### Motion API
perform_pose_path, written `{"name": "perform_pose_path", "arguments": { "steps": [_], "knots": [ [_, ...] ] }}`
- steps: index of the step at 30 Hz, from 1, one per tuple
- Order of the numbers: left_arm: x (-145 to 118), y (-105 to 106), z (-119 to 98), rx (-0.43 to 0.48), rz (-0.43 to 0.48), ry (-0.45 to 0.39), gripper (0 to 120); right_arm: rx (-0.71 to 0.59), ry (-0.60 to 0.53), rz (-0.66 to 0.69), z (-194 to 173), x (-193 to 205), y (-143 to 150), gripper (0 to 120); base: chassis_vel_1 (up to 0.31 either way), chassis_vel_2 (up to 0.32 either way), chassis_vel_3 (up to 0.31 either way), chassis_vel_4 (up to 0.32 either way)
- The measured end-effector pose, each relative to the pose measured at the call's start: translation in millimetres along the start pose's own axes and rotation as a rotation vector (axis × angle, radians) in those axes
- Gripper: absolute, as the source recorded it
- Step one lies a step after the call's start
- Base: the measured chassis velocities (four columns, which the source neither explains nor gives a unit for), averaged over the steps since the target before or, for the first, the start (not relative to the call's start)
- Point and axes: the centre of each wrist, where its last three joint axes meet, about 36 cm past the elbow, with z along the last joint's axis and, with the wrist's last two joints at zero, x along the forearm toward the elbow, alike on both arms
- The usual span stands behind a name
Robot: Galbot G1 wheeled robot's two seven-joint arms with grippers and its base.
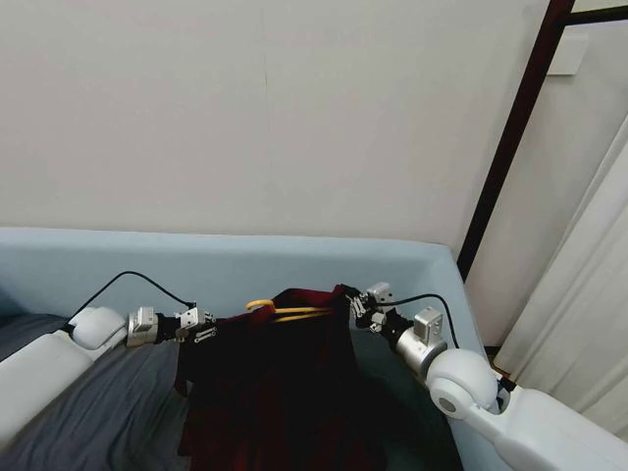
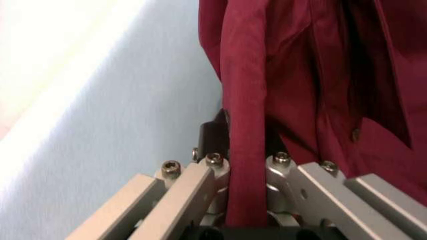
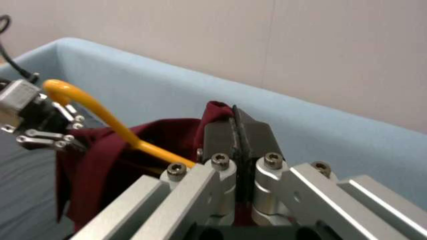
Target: Pick up the clothes from the sofa and hang them on the clothes hanger.
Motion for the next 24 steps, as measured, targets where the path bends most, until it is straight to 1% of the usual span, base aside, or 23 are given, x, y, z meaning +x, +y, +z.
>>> {"name": "perform_pose_path", "arguments": {
  "steps": [1, 2, 5, 6, 7, 9, 10, 11, 12, 14, 15, 16, 17, 18, 21, 22, 24],
  "knots": [
    [-4, 3, -6, 0.014, -0.002, -0.018, 1, -0.004, 0.000, 0.001, -7, -1, 2, 0, 0.000, 0.000, 0.000, 0.000],
    [-4, 3, -6, 0.014, -0.002, -0.018, 1, -0.004, 0.000, 0.001, -7, -1, 2, 0, 0.000, 0.000, 0.000, 0.000],
    [-16, 10, -22, 0.035, -0.009, -0.059, 1, -0.008, -0.008, 0.012, -26, -7, 9, 0, 0.000, 0.000, 0.000, 0.000],
    [-16, 10, -22, 0.035, -0.009, -0.059, 1, -0.008, -0.008, 0.012, -26, -7, 9, 0, 0.000, 0.000, 0.000, 0.000],
    [-20, 13, -26, 0.038, -0.012, -0.069, 1, -0.006, -0.014, 0.012, -31, -8, 11, 0, 0.000, 0.000, 0.000, 0.000],
    [-26, 16, -33, 0.049, -0.021, -0.091, 1, -0.008, -0.021, 0.008, -39, -8, 18, 0, 0.000, 0.000, 0.000, 0.000],
    [-31, 18, -38, 0.074, -0.037, -0.120, 1, -0.014, -0.025, 0.002, -43, -8, 26, 0, 0.000, 0.000, 0.000, 0.000],
    [-33, 19, -40, 0.092, -0.050, -0.137, 1, -0.018, -0.029, -0.003, -43, -7, 31, 0, 0.000, 0.000, 0.000, 0.000],
    [-33, 19, -40, 0.092, -0.050, -0.137, 1, -0.018, -0.029, -0.003, -43, -7, 31, 0, 0.000, 0.000, 0.000, 0.000],
    [-37, 25, -47, 0.131, -0.079, -0.177, 1, -0.036, -0.030, -0.021, -37, -4, 45, 0, 0.000, 0.000, 0.000, 0.000],
    [-36, 30, -52, 0.133, -0.085, -0.187, 1, -0.045, -0.027, -0.027, -34, -2, 51, 0, 0.000, 0.000, 0.000, 0.000],
    [-36, 30, -52, 0.133, -0.085, -0.187, 1, -0.045, -0.027, -0.027, -34, -2, 51, 0, 0.000, 0.000, 0.000, 0.000],
    [-34, 36, -56, 0.128, -0.088, -0.193, 1, -0.049, -0.021, -0.035, -30, 0, 55, 0, 0.000, 0.000, 0.000, 0.000],
    [-33, 37, -57, 0.127, -0.088, -0.194, 1, -0.049, -0.021, -0.036, -30, 0, 56, 0, 0.000, 0.000, 0.000, 0.000],
    [-26, 53, -69, 0.116, -0.092, -0.204, 1, -0.063, -0.012, -0.055, -24, 7, 65, 0, 0.000, 0.000, 0.000, 0.000],
    [-26, 53, -69, 0.116, -0.092, -0.204, 1, -0.063, -0.012, -0.055, -24, 7, 65, 0, 0.000, 0.000, 0.000, 0.000],
    [-21, 63, -76, 0.109, -0.091, -0.207, 1, -0.051, -0.009, -0.061, -21, 12, 67, 0, 0.000, 0.000, 0.000, 0.000]
  ]
}}
